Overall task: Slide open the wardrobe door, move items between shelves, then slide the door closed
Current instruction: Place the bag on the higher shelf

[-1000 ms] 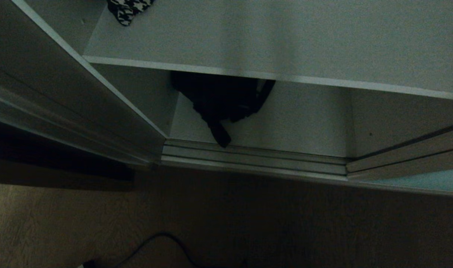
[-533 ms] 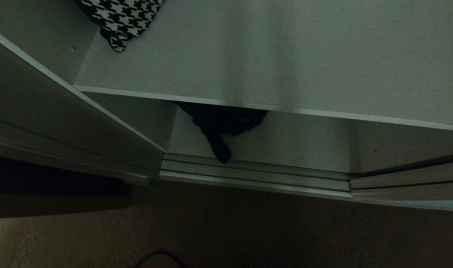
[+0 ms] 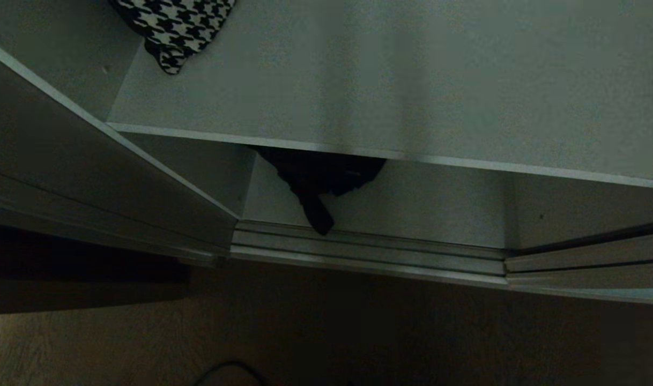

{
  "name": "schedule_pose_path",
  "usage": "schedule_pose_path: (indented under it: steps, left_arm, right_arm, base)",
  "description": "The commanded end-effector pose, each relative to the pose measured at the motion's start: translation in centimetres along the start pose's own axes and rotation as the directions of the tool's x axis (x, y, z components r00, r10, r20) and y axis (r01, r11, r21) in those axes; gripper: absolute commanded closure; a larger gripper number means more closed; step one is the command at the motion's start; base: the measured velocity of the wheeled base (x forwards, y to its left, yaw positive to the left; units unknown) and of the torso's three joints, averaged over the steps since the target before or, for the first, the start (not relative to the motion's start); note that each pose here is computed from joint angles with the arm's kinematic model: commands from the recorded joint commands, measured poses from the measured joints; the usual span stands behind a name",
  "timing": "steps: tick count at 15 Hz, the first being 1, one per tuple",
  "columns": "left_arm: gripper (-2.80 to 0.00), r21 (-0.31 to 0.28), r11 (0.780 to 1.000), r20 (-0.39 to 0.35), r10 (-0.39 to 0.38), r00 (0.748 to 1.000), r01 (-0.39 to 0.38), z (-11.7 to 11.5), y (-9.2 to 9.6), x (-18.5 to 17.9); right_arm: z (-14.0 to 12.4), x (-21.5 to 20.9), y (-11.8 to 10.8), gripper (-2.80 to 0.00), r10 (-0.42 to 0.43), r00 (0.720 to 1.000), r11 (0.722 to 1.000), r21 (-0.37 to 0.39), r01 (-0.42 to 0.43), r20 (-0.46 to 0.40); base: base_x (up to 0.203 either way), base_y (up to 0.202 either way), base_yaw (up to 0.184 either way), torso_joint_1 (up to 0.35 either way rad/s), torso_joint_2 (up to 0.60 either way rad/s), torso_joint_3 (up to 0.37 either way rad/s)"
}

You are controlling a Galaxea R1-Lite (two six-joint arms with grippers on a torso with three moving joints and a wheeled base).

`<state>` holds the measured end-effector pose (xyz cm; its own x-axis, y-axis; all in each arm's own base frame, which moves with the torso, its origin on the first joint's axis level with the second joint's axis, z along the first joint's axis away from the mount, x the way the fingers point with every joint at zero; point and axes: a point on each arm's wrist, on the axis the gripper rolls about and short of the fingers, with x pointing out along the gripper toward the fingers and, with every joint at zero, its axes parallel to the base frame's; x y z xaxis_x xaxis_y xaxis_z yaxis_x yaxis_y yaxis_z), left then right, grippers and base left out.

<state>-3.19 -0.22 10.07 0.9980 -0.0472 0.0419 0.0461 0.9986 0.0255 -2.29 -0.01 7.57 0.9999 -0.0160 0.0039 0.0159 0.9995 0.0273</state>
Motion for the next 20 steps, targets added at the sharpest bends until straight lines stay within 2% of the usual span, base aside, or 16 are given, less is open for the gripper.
schedule_pose_path:
  steps: [1, 2, 4, 6, 7, 8, 9, 10, 11, 16, 20]
  left_arm:
    - [0.0, -0.012, 0.998, -0.014, -0.069, 0.997, 0.069, 2.3, -0.2, -0.9]
    - [0.0, -0.04, 0.99, -0.058, -0.137, 0.989, 0.134, 3.4, -0.3, -1.1]
    - [0.0, -0.132, 0.968, -0.165, -0.233, 0.958, 0.213, 4.9, -0.4, 0.2]
    - [0.0, -0.245, 0.932, -0.275, -0.329, 0.903, 0.265, 6.1, -0.4, 2.4]
    - [0.0, -0.323, 0.901, -0.319, -0.392, 0.863, 0.29, 6.6, -0.5, 3.5]
    - [0.0, -0.407, 0.859, -0.356, -0.462, 0.812, 0.31, 6.8, -0.5, 4.4]
    - [0.0, -0.496, 0.803, -0.391, -0.545, 0.742, 0.329, 6.7, -0.7, 4.8]
    - [0.0, -0.576, 0.756, -0.438, -0.605, 0.665, 0.309, 6.0, -0.8, 4.6]
    - [0.0, -0.63, 0.722, -0.469, -0.646, 0.602, 0.284, 5.4, -0.9, 4.5]
    - [0.0, -0.717, 0.668, -0.54, -0.712, 0.449, 0.198, 3.2, -1.0, 5.9]
    - [0.0, -0.732, 0.667, -0.599, -0.727, 0.334, 0.14, 2.3, -0.8, 9.7]
  right_arm:
    - [0.0, 0.0, 0.0, 0.0, 0.001, 1.0, 1.0, 0.0, -0.001, 0.001]
    - [0.0, 0.0, 0.0, 0.0, 0.001, 1.0, 1.0, 0.0, -0.001, 0.001]
    - [0.0, 0.0, 0.0, 0.0, 0.001, 1.0, 1.0, 0.0, -0.001, 0.001]
    - [0.0, 0.0, 0.0, 0.0, 0.001, 1.0, 1.0, 0.0, -0.001, 0.001]
    - [0.0, 0.0, 0.0, 0.0, 0.001, 1.0, 1.0, 0.0, -0.001, 0.0]
    - [0.0, 0.0, 0.0, 0.0, 0.001, 1.0, 1.0, 0.0, -0.001, 0.001]
    - [0.0, 0.0, 0.0, 0.0, 0.001, 1.0, 1.0, 0.0, -0.001, 0.001]
    - [0.0, 0.0, 0.0, 0.0, 0.001, 1.0, 1.0, 0.0, -0.001, 0.001]
    - [0.0, 0.0, 0.0, 0.0, 0.001, 1.0, 1.0, 0.0, -0.001, 0.001]
    - [0.0, 0.0, 0.0, 0.0, 0.001, 1.0, 1.0, 0.0, -0.001, 0.001]
    - [0.0, 0.0, 0.0, 0.0, 0.001, 1.0, 1.0, 0.0, -0.001, 0.001]
  base:
    - [0.0, 0.0, 0.0, 0.0, 0.0, 0.0]
    - [0.0, 0.0, 0.0, 0.0, 0.0, 0.0]
    - [0.0, 0.0, 0.0, 0.0, 0.0, 0.0]
    - [0.0, 0.0, 0.0, 0.0, 0.0, 0.0]
    - [0.0, 0.0, 0.0, 0.0, 0.0, 0.0]
    - [0.0, 0.0, 0.0, 0.0, 0.0, 0.0]
    - [0.0, 0.0, 0.0, 0.0, 0.0, 0.0]
    - [0.0, 0.0, 0.0, 0.0, 0.0, 0.0]
    - [0.0, 0.0, 0.0, 0.0, 0.0, 0.0]
    - [0.0, 0.0, 0.0, 0.0, 0.0, 0.0]
    - [0.0, 0.0, 0.0, 0.0, 0.0, 0.0]
